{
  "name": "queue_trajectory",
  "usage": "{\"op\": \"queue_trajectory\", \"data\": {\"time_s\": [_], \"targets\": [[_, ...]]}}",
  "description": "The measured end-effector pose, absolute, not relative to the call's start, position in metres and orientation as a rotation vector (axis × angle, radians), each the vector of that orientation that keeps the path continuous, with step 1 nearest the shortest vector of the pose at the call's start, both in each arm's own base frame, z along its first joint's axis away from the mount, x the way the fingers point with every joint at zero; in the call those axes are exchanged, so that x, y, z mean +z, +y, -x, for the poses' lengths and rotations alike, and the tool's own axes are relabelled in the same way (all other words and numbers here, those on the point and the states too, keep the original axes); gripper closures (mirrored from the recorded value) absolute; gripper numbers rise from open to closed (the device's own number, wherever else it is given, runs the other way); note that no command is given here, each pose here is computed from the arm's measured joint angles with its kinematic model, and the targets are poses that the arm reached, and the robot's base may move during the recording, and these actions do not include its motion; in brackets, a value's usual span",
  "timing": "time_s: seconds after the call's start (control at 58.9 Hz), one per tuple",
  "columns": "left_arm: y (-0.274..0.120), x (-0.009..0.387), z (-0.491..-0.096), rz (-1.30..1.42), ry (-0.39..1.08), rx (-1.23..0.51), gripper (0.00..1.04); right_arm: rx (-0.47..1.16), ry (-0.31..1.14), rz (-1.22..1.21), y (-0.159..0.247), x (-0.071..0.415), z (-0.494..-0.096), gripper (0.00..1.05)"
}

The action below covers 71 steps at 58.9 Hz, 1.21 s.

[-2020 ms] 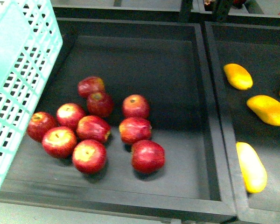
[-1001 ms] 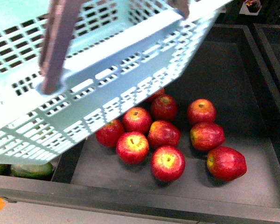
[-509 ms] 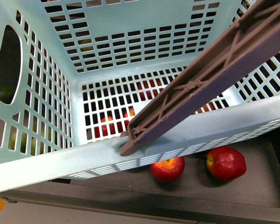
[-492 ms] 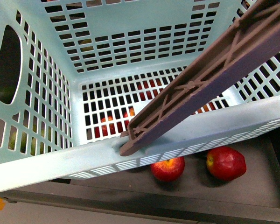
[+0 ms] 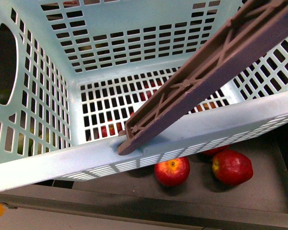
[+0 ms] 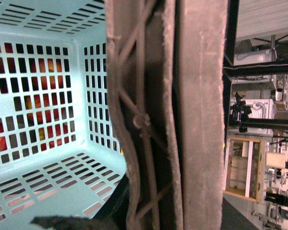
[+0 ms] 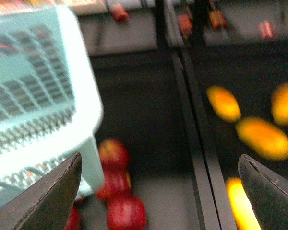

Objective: Pick mango and avocado into basket

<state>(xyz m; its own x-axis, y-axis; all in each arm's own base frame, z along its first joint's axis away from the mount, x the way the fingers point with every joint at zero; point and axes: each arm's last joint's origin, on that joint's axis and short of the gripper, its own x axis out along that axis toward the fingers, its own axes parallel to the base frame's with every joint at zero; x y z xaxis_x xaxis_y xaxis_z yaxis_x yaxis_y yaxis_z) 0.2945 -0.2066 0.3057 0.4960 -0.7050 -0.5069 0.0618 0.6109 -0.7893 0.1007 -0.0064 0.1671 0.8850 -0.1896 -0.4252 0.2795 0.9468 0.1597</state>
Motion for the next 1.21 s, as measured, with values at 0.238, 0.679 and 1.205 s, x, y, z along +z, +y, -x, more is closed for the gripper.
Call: {"op": "queue_trajectory", "data": {"time_s": [0.238,0.679,1.205], "targets": [[-0.206,0.306,-0.295,0.788,0.943,-0.527,0.89,-0.400,0.452,-0.418,-0.039,0.171,-0.119,0.09],[-0.206,0.306,-0.295,0.788,0.944,-0.529,0.89,-0.668,0.527,-0.184,-0.192,0.140,-0.152,0.09],[-0.206,0.306,-0.295,0.787,0.944,-0.529,0.89,-0.184,0.960,0.331,-0.258,0.033,-0.265,0.09]]}}
